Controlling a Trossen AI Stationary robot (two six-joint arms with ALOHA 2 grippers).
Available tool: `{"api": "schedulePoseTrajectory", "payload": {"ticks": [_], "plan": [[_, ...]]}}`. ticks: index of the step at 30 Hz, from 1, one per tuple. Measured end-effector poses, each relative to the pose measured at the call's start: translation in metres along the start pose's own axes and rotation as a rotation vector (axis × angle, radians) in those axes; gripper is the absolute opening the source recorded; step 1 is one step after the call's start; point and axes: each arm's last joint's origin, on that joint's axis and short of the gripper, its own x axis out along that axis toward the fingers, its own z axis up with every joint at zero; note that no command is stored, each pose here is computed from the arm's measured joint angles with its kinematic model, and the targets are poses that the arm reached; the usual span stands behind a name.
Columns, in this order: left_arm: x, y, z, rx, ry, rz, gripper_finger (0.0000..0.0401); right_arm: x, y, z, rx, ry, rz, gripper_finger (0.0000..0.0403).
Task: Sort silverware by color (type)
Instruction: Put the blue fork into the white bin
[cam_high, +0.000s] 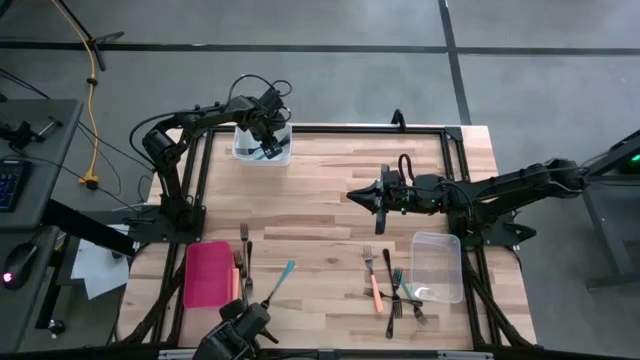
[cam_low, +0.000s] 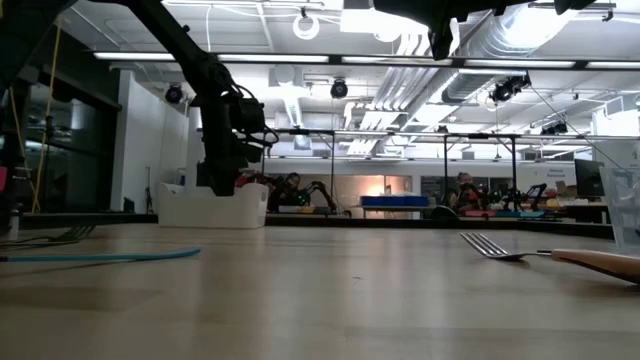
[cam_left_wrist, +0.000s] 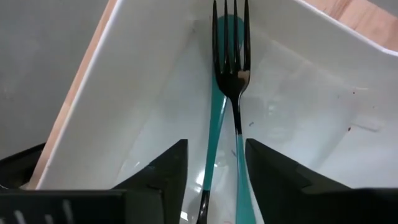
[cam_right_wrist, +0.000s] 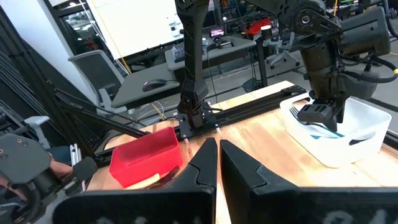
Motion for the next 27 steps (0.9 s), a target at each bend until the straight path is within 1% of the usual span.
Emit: {"api": "schedulePoseTrajectory", "payload": {"ticks": [3, 13, 16, 20, 24, 27], "plan": [[0.000, 0.000, 0.000, -0.001, 0.001, -0.001, 0.0160, 0.000, 0.000, 0.000, 0.000, 0.000, 0.000, 0.0005], [-0.001, 0.000, 0.000, -0.026, 0.006, -0.002, 0.0159, 0.000, 0.000, 0.000, -0.001, 0.000, 0.000, 0.0005], [-0.013, 0.001, 0.002, -0.023, 0.001, -0.001, 0.0159, 0.000, 0.000, 0.000, -0.001, 0.000, 0.000, 0.0005], [-0.051, 0.006, 0.010, -0.004, -0.073, 0.026, 0.0159, 0.000, 0.000, 0.000, -0.001, 0.000, 0.000, 0.0005], [-0.112, 0.010, 0.014, -0.051, -0.267, 0.080, 0.0159, 0.000, 0.000, 0.000, -0.019, 0.002, 0.004, 0.0005], [-0.160, 0.007, 0.009, -0.098, -0.457, 0.064, 0.0159, 0.000, 0.000, 0.000, -0.028, 0.002, 0.006, 0.0005]]}}
